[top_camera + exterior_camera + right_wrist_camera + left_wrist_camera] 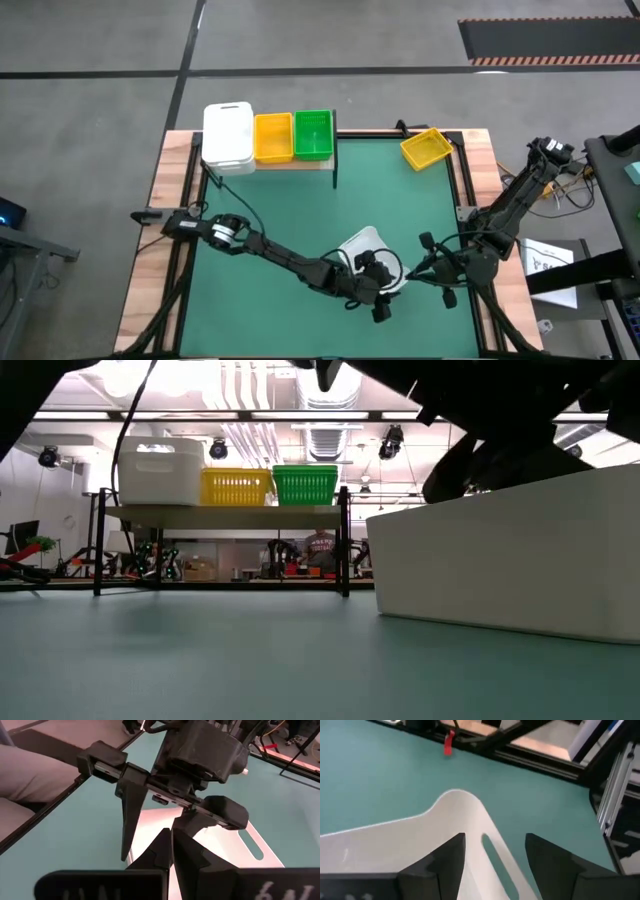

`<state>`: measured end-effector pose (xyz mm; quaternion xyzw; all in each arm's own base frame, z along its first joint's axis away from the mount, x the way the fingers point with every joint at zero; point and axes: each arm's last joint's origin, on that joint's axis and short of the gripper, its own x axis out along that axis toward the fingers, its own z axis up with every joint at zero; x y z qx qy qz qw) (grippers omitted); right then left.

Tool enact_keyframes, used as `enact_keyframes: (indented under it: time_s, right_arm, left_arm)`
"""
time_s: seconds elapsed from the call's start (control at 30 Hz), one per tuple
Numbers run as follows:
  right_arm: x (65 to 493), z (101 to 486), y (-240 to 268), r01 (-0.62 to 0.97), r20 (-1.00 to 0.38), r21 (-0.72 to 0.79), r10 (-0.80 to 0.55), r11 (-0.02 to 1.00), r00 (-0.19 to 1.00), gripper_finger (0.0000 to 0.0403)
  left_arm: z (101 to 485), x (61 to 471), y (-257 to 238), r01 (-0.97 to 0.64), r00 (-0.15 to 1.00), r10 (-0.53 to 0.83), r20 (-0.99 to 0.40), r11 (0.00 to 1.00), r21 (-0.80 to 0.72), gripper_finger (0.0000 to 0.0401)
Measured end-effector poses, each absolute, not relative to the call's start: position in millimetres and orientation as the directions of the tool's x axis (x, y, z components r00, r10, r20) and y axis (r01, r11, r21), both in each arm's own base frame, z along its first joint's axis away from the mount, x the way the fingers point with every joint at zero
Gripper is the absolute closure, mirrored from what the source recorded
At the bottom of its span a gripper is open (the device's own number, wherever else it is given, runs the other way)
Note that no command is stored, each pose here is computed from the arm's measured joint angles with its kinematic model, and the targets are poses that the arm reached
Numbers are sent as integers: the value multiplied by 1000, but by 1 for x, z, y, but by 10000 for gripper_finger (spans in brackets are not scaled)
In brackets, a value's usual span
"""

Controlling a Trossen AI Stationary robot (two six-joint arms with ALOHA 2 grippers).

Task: Stack baskets on shelf by color
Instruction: Stack the white bin on the white bin on the shelf

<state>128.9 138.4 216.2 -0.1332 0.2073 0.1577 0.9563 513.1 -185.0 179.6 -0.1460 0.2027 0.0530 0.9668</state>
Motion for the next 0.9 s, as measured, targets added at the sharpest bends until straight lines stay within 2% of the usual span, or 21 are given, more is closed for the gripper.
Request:
enact_keyframes:
  time_s: [0.17,0.43,0.67,0.9]
  right_arm:
    - [129,216,138,-358,-438,-193,246,914,865,394]
    - [129,216,138,-358,-438,-193,246,913,864,394]
    - [129,216,138,-357,-440,-190,245,915,864,394]
    - [129,216,138,-356,-440,-187,246,916,864,394]
  left_arm:
    - [174,511,-185,-161,909,40,-414,952,-261,222]
    - [174,510,-185,-176,899,39,-435,944,-278,304]
    - [202,483,-178,-240,782,75,-619,953,-187,368]
    - [242,451,-168,-263,681,87,-727,956,-132,398]
